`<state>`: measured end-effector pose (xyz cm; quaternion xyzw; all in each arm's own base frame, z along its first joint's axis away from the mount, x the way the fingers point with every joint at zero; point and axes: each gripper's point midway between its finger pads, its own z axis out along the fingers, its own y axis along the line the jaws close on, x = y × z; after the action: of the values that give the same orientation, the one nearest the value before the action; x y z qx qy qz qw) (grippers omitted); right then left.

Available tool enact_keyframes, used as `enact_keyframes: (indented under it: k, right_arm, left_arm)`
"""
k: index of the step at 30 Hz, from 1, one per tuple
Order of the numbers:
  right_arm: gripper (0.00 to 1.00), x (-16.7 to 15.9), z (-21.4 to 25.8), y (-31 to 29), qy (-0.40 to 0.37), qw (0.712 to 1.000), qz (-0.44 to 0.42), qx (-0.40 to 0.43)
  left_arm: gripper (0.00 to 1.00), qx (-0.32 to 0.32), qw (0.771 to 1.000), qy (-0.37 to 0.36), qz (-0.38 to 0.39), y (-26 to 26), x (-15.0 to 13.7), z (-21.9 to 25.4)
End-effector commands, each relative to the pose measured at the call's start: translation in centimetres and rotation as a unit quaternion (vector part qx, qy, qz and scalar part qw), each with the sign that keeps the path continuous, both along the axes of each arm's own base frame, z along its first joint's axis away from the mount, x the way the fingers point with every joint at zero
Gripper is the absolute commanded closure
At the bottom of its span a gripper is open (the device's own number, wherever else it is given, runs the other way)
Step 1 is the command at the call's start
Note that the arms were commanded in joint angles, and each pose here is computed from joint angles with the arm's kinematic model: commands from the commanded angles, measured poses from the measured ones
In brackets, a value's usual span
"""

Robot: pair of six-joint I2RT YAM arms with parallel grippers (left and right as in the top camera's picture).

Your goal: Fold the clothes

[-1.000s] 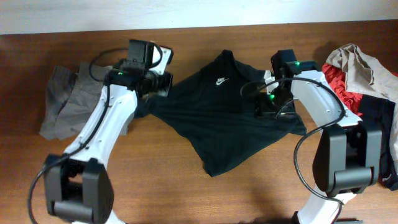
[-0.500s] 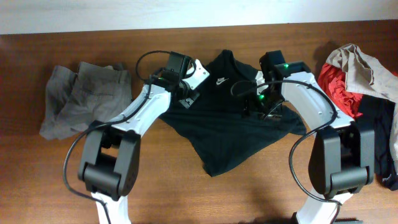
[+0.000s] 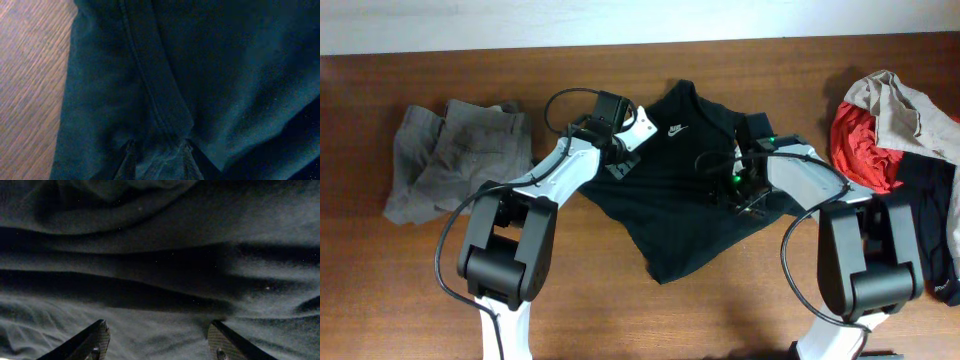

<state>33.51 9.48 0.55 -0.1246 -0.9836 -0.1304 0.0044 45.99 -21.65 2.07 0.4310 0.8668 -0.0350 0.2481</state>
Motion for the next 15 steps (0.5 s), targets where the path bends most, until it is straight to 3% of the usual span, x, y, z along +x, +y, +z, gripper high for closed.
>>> enact_keyframes:
  k: [1,12,15]
  right_arm:
    - [0.33,-1.1,-0.7,-0.1,0.017,1.000,-0.009,0.000]
    - [0.35,-1.1,-0.8,-0.1,0.017,1.000,-0.008,0.000]
    - [0.36,-1.1,-0.8,-0.1,0.017,1.000,-0.008,0.000]
  left_arm:
    - [0.69,0.008,1.000,0.003,-0.017,-0.7,-0.5,-0.6]
    - [0.70,0.015,1.000,0.016,-0.018,-0.7,-0.6,-2.9]
    - [0.78,0.020,1.000,0.015,-0.017,-0.5,-0.5,-3.2]
